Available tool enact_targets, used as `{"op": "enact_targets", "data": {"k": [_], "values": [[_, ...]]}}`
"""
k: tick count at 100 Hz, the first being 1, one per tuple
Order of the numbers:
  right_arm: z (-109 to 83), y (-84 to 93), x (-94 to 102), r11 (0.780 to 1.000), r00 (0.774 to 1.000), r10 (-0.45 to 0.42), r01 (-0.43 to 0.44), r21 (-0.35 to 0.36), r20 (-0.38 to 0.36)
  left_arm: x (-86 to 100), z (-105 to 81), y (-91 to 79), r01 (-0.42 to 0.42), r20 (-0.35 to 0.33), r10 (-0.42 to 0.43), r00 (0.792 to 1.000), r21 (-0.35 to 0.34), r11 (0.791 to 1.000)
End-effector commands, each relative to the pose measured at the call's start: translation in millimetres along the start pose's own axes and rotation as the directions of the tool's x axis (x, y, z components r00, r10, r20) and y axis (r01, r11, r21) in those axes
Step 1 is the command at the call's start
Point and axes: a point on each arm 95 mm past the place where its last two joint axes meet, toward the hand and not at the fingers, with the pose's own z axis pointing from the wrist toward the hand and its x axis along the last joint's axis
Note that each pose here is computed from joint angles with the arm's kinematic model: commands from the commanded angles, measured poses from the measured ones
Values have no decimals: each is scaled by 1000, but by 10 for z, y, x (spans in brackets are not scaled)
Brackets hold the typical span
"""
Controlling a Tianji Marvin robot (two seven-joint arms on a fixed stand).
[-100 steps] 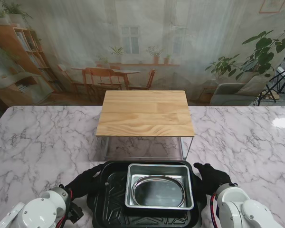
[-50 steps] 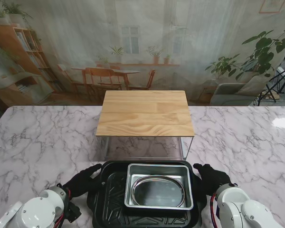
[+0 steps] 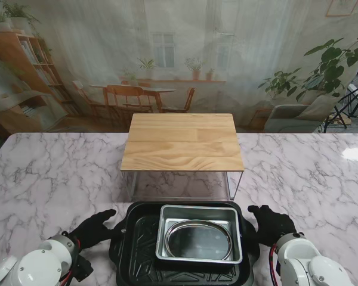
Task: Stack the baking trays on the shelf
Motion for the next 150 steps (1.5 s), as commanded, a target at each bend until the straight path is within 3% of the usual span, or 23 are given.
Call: {"op": "enact_targets", "data": {"k": [1, 31, 100, 150], "values": [[-14, -34, -19, 1000, 1000, -12, 13, -3, 21, -2, -3, 74, 7, 12, -7, 1000, -40, 999], [-57, -29, -57, 1000, 999, -18, 18, -19, 34, 18, 21, 178, 25, 32, -23, 999, -85, 996], [66, -101, 9, 995, 998, 9, -14, 94, 58, 62, 185, 364, 61, 78, -53, 996, -108, 992], [79, -112, 51, 994, 999, 11, -16, 108, 47, 112, 229, 424, 65, 121, -57, 991, -66, 996]]}}
